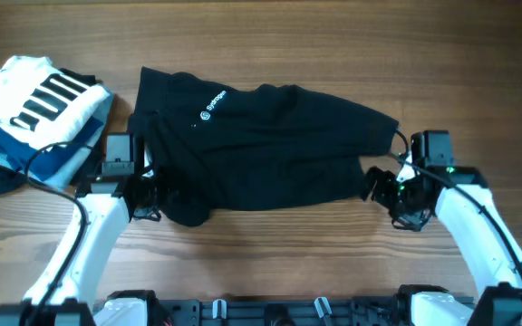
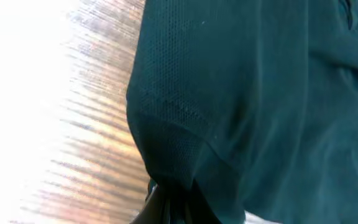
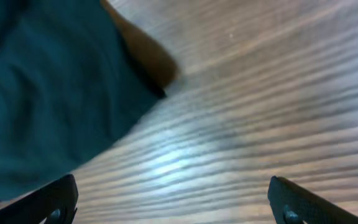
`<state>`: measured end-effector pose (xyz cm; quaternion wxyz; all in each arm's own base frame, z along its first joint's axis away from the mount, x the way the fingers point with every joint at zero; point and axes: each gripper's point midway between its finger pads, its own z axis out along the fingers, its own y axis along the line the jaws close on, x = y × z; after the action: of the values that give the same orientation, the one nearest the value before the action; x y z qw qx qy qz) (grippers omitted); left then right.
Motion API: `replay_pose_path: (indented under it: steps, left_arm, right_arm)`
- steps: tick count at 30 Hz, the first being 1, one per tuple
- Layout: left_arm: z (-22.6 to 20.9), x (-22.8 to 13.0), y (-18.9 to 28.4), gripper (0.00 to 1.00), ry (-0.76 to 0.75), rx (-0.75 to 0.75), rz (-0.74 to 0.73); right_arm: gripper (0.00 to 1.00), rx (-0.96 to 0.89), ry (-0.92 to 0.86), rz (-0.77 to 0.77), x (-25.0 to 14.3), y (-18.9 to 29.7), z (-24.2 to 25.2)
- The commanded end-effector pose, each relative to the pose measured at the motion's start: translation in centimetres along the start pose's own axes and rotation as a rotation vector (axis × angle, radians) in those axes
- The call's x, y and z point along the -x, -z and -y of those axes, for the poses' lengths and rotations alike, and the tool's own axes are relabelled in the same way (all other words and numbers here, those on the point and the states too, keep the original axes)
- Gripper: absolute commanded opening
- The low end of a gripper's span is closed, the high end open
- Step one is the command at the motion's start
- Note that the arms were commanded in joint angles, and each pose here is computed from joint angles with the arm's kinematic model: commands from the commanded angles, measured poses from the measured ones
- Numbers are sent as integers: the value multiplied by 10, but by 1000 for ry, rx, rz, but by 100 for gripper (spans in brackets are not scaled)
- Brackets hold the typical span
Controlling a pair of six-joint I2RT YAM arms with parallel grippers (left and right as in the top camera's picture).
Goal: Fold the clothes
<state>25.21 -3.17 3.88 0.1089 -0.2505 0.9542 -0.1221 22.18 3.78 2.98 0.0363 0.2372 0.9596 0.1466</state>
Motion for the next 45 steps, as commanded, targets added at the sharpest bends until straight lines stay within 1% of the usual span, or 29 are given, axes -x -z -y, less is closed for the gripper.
replay_pose_path:
  steps: [1,4,8,9,10,11,12,13,14,17,18,20,22,24,27,29,32,33,34,36,38,40,42,43,45]
  left_arm:
    - [-4,-3,10,4,1,19,0]
    - [-9,-12,10,4,9,41,-37]
    - [-11,-15,10,4,11,48,-49]
    - [-11,-15,10,4,11,48,-49]
    - [-11,-15,10,4,11,48,-48]
    - [-11,-15,10,4,11,48,-48]
    - [-11,-15,10,4,11,48,-48]
    - [-11,-15,10,4,11,47,-48]
    - [-11,-15,10,4,11,47,-48]
    - [-9,-11,11,4,8,39,-35]
    - [-4,-5,16,4,5,31,-21]
    - [13,14,37,4,-45,3,20]
    - [34,38,71,4,-120,-27,79]
    - [55,67,114,4,-143,-69,172]
    - [71,99,176,4,-128,-116,303]
    - [88,121,235,4,-129,-206,424]
    - [109,132,301,4,-154,-336,556]
    - [110,133,315,4,-159,-349,591]
    - [111,132,341,4,-166,-366,657]
    - [111,130,368,4,-174,-386,740]
    - [113,129,382,4,-188,-405,789]
    - [116,138,377,4,-190,-408,785]
    - [124,152,358,4,-195,-423,728]
    - [130,162,344,4,-200,-431,695]
    - [144,184,307,4,-208,-427,623]
  right_arm:
    - [94,147,-18,-24,-9,-17,-17]
    - [89,189,-3,-7,-3,-24,-23]
    - [85,206,-10,-58,0,-49,-25]
    - [79,211,-4,-60,4,-59,-27]
    - [76,228,5,-60,6,-64,-30]
    - [70,240,4,-69,6,-69,-33]
    - [45,237,-20,-88,5,-78,-32]
    - [8,231,-24,-92,5,-80,-30]
    - [4,226,-23,-83,6,-80,-30]
    - [4,248,3,-29,19,-61,-39]
    - [4,241,8,4,27,-46,-41]
    - [4,219,55,106,54,4,-50]
    - [4,183,91,237,81,69,-58]
    - [4,153,133,370,100,136,-68]
    - [4,117,142,484,112,197,-74]
    - [4,128,166,558,115,244,-82]
    - [4,126,180,652,114,294,-86]
    - [4,111,181,691,113,310,-85]
    - [4,92,205,756,111,336,-87]
    - [4,61,220,828,110,362,-85]
    - [4,68,239,865,112,372,-89]
    - [4,57,249,848,125,363,-91]
    - [4,30,276,793,147,342,-93]
    - [4,19,294,741,163,321,-95]
    - [4,-7,295,668,192,287,-94]
